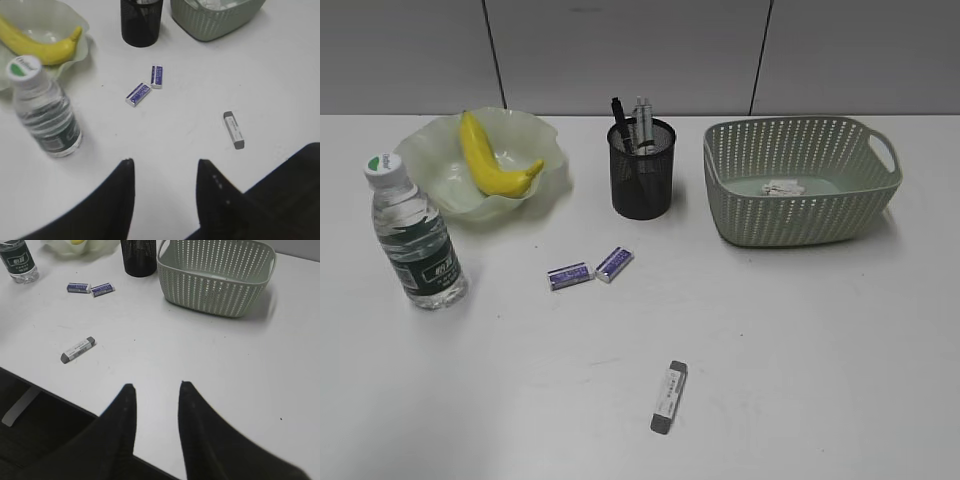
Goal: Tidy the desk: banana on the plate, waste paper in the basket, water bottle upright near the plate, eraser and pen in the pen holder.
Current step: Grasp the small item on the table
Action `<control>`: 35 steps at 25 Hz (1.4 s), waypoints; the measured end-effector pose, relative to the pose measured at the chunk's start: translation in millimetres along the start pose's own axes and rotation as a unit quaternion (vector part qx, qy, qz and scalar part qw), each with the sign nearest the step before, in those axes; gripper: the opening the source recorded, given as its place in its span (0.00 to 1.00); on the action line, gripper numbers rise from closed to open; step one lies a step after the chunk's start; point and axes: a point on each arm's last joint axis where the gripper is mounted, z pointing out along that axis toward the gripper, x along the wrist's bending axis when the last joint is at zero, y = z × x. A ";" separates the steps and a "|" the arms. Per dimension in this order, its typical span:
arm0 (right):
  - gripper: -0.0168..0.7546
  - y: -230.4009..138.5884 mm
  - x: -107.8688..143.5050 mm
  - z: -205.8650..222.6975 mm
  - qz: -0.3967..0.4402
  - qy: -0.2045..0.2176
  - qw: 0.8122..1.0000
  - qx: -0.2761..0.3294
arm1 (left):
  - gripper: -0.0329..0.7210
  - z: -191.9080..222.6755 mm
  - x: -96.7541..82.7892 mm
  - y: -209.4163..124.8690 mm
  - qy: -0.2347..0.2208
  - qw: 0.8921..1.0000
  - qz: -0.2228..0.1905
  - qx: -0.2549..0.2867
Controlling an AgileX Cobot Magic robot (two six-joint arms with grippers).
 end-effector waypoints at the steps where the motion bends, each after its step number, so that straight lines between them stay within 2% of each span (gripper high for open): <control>1: 0.34 0.1 0.0 0.0 -0.001 0.000 1.000 -0.001 | 0.45 18.8 0.0 11.2 0.000 1.000 -0.002 0.023; 2: 0.34 0.1 0.0 0.0 -0.001 0.000 1.000 -0.001 | 0.45 43.5 0.9 20.3 0.002 0.999 0.001 0.053; 8: 0.34 0.0 0.0 -0.1 0.000 0.000 1.000 -0.001 | 0.45 149.2 4.1 70.2 0.004 0.988 0.034 0.151; 14: 0.34 0.1 0.0 -0.1 0.000 0.000 1.000 -0.002 | 0.50 228.2 7.7 101.4 -0.013 0.966 0.130 0.224; 17: 0.34 0.1 0.0 -0.1 0.000 0.000 1.000 -0.002 | 0.54 255.4 11.2 106.7 -0.021 0.948 0.191 0.254; 21: 0.34 0.1 0.0 -0.1 0.000 0.000 1.000 -0.001 | 0.56 287.0 15.9 96.3 -0.043 0.918 0.253 0.303; 23: 0.34 0.1 0.0 -0.1 0.000 0.000 1.000 -0.001 | 0.57 301.7 18.8 84.8 -0.049 0.907 0.264 0.326; 27: 0.34 0.2 0.0 -0.1 0.000 0.000 1.000 -0.002 | 0.57 324.5 24.3 63.8 -0.053 0.891 0.272 0.360; 30: 0.34 0.2 0.0 -0.1 0.000 0.000 1.000 -0.002 | 0.57 336.7 28.4 52.8 -0.048 0.883 0.281 0.373; 35: 0.34 0.1 0.0 -0.1 0.000 0.000 1.000 -0.001 | 0.57 351.5 31.4 43.2 -0.044 0.884 0.288 0.366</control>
